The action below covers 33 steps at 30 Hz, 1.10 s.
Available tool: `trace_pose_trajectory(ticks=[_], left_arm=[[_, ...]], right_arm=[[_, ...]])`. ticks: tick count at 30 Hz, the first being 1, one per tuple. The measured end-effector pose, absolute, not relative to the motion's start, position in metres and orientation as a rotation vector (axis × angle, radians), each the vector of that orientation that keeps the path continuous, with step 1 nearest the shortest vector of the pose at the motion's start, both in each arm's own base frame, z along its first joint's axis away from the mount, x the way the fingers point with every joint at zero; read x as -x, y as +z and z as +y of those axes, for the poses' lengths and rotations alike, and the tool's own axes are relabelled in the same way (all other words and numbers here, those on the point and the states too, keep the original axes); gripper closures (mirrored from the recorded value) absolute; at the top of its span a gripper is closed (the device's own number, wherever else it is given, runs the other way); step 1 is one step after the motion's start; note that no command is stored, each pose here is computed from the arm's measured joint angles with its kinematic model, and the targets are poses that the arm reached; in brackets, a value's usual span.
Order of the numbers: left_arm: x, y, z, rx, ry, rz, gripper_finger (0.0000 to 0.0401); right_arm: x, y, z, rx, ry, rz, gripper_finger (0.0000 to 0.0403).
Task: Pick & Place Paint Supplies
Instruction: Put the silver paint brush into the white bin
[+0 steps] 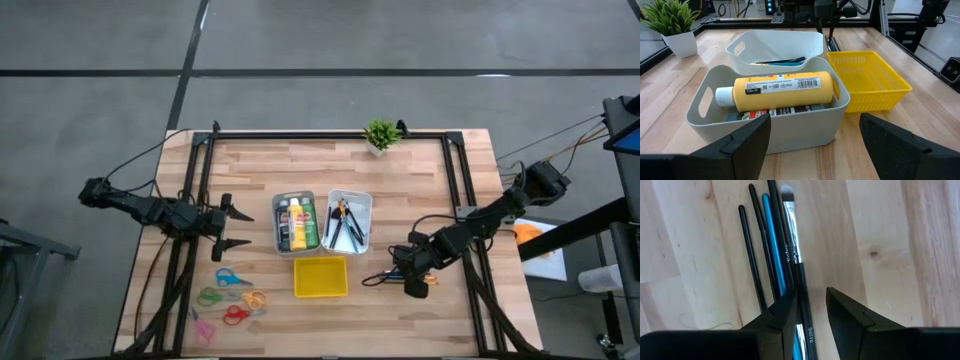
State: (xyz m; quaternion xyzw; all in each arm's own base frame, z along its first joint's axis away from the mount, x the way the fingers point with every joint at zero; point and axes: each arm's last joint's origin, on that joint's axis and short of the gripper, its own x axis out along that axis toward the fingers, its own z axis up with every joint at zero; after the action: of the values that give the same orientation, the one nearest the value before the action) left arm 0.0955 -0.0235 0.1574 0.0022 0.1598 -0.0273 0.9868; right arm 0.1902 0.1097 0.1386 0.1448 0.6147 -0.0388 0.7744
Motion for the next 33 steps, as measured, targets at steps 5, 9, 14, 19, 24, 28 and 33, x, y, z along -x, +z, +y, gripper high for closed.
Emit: trace_pose_trajectory(ticks=[5, 9, 14, 19, 24, 28, 33], left_arm=[[-0.0955, 0.1574, -0.0234, -0.004, -0.055, 0.321, 0.0095], [-0.0955, 0.1574, -0.0235, -0.004, -0.055, 0.321, 0.0095], [-0.0955, 0.1575, -0.0234, -0.004, -0.055, 0.321, 0.0095], [-0.0955, 0.1574, -0.0234, -0.004, -0.055, 0.321, 0.0095], [-0.0955, 0.1575, -0.0235, -0.004, -0.055, 0.321, 0.0095], [-0.0955, 0.1575, -0.0234, -0.004, -0.055, 0.321, 0.0095], [-0.0955, 0.1574, -0.0234, -0.004, -0.055, 0.321, 0.0095]], right_arm=[[-0.1895, 0.1378, 0.1090, -0.305, -0.089, 1.331, 0.0298], [-0.1890, 0.1374, 0.1084, -0.301, -0.095, 1.333, 0.0298], [-0.1877, 0.1361, 0.1072, -0.296, -0.102, 1.343, 0.0298], [-0.1869, 0.1348, 0.1064, -0.288, -0.112, 1.338, 0.0298], [-0.1861, 0.1339, 0.1058, -0.283, -0.117, 1.336, 0.0298], [-0.1851, 0.1327, 0.1051, -0.282, -0.120, 1.337, 0.0298], [-0.1837, 0.1312, 0.1043, -0.279, -0.124, 1.340, 0.0298]])
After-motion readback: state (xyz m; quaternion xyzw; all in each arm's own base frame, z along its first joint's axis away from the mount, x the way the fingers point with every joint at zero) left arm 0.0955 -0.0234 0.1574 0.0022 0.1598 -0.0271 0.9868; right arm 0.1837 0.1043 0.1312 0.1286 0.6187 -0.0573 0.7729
